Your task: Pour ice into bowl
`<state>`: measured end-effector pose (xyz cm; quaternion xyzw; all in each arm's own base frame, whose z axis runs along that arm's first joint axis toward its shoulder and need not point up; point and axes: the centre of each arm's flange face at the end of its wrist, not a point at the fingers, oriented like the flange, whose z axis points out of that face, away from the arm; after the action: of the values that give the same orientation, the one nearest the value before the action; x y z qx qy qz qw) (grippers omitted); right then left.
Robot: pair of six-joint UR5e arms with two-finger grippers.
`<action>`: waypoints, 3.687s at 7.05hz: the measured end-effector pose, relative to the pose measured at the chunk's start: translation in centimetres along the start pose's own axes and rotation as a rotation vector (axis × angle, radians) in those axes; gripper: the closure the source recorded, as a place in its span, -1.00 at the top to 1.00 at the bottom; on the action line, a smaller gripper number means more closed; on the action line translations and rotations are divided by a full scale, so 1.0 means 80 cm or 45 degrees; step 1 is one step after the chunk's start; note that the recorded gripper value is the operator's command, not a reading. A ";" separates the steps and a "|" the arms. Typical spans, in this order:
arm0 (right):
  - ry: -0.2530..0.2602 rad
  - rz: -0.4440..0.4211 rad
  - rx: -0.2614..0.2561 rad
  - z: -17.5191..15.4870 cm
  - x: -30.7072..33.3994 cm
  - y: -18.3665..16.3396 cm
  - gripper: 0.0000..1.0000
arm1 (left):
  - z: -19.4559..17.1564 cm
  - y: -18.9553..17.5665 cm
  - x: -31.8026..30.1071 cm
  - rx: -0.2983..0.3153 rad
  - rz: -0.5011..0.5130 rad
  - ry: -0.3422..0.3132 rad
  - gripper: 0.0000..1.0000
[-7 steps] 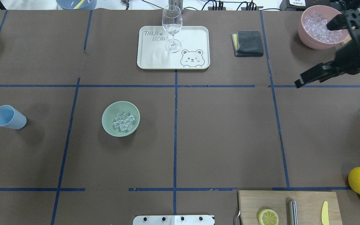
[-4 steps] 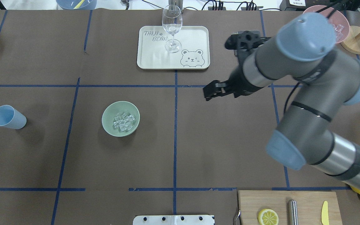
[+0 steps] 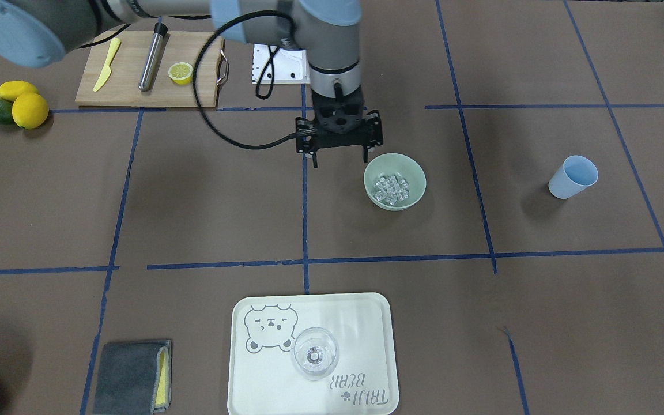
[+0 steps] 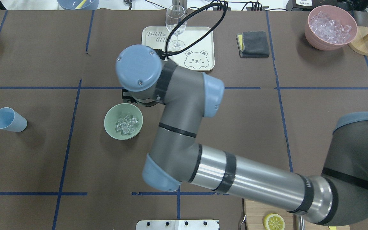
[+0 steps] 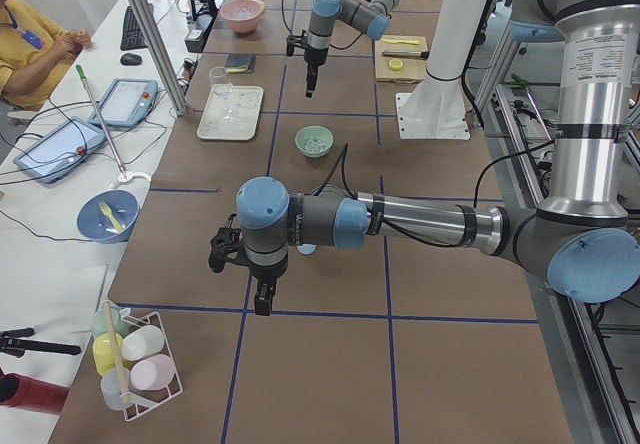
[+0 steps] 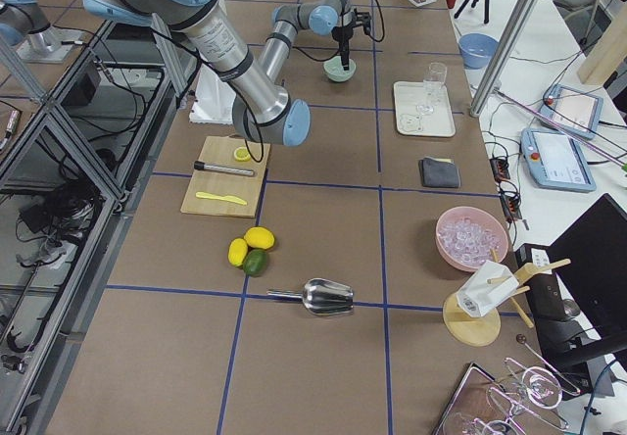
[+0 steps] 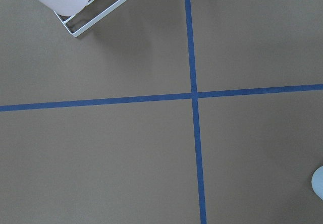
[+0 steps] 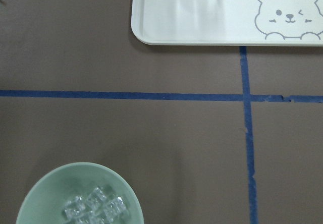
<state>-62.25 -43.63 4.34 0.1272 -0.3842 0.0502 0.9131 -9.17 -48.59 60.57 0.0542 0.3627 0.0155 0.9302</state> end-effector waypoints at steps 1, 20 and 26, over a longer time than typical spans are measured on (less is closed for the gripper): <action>0.036 0.018 0.030 0.025 -0.032 0.013 1.00 | 0.000 0.000 0.000 0.000 0.001 0.000 1.00; -0.231 -0.075 -0.201 -0.002 0.308 -0.089 -1.00 | 0.010 0.007 -0.009 0.013 0.013 0.001 1.00; -0.180 -0.327 -0.268 0.028 0.774 -0.009 -1.00 | 0.009 0.006 -0.007 0.017 0.017 0.001 1.00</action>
<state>-20.33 -45.35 49.93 0.0823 -0.4311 -0.1164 0.8910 -9.10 -48.21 61.51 0.0628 0.3628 0.0191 0.9295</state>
